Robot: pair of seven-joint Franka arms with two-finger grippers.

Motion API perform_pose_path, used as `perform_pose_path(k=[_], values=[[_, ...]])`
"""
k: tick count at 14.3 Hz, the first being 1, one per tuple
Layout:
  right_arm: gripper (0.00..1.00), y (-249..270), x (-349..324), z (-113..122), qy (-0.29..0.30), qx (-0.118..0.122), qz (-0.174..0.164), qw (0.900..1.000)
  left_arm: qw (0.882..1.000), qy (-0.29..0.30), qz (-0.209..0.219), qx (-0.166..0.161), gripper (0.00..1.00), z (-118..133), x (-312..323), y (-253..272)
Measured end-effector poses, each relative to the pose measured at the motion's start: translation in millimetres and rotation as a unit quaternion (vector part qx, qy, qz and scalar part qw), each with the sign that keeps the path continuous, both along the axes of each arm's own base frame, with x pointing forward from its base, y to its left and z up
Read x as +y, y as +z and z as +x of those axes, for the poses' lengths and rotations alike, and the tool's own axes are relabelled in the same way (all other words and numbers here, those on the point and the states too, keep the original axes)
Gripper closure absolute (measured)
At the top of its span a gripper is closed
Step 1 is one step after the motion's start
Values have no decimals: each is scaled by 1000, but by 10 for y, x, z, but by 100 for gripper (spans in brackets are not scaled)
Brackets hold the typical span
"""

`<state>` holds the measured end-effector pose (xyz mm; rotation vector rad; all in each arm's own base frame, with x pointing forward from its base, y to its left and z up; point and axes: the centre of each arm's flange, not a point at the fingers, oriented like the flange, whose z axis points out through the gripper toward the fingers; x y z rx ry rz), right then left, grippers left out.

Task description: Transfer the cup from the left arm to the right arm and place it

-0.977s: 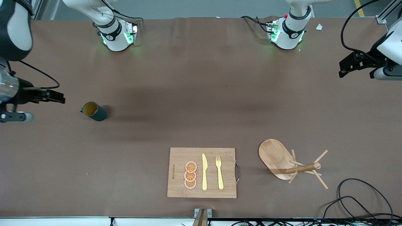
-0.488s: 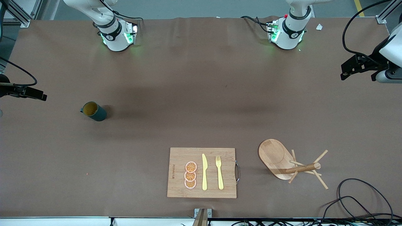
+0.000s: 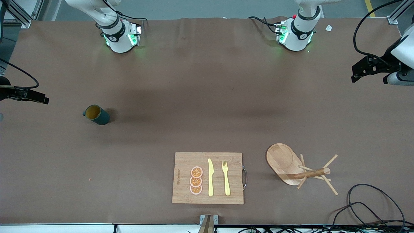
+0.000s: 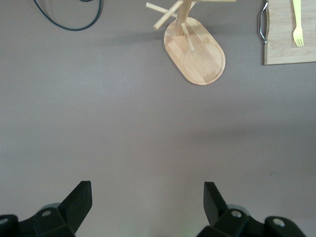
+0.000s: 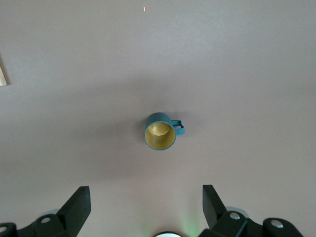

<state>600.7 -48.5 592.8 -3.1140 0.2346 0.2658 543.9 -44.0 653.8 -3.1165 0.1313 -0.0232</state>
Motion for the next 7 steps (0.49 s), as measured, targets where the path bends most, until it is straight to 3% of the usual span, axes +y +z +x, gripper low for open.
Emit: perform_pose_path(k=[7], values=[[0,66,177,-81,20,-8,16,1000,1000,0,-1,-8,0,-3,2,75]])
